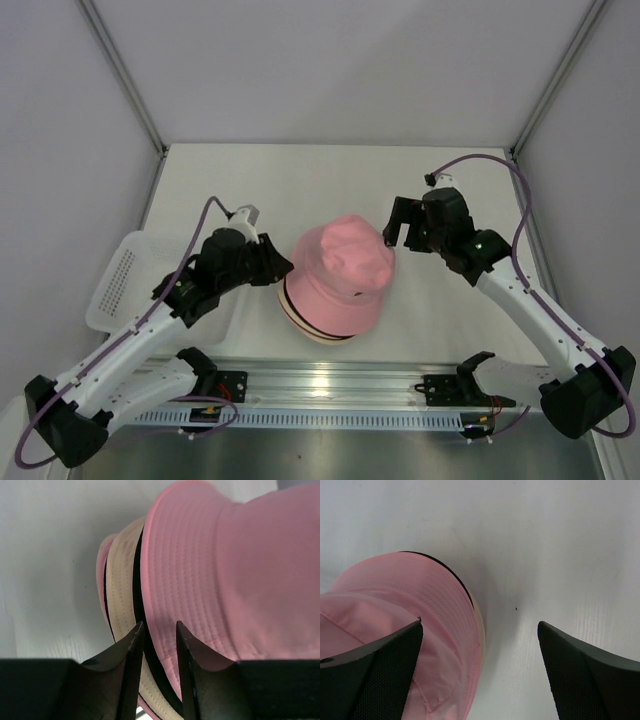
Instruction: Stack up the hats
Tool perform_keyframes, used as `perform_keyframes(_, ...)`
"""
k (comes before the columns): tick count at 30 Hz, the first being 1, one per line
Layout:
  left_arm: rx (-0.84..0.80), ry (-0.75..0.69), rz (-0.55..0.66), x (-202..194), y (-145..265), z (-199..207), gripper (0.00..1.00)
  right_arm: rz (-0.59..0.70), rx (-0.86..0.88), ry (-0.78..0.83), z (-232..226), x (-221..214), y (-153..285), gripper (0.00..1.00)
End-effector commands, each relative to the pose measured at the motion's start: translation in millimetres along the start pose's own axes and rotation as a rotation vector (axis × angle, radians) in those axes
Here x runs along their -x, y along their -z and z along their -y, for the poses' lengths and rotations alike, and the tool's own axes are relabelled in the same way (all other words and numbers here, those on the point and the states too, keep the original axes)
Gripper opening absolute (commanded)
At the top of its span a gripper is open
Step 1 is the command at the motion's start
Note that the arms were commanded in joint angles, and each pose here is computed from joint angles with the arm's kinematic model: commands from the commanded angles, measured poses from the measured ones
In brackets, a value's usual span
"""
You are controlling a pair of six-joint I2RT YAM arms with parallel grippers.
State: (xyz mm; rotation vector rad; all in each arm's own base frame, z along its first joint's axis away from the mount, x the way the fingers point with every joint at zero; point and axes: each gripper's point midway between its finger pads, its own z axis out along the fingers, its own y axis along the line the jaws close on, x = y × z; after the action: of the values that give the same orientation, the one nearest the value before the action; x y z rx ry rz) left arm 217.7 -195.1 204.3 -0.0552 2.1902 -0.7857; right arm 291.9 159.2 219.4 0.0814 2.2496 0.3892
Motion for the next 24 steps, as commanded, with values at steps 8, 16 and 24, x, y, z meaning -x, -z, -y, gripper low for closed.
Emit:
perform_keyframes(8,-0.033,-0.050,-0.190,-50,-23,-8,0.31,0.076,0.183,-0.027,-44,26,7,0.99)
perform_keyframes(16,0.002,-0.061,-0.262,-71,-45,-15,0.29,0.009,0.276,-0.056,-66,5,4,1.00)
perform_keyframes(24,0.064,-0.068,-0.267,-69,-59,-22,0.28,0.031,0.300,-0.073,-64,-3,21,1.00)
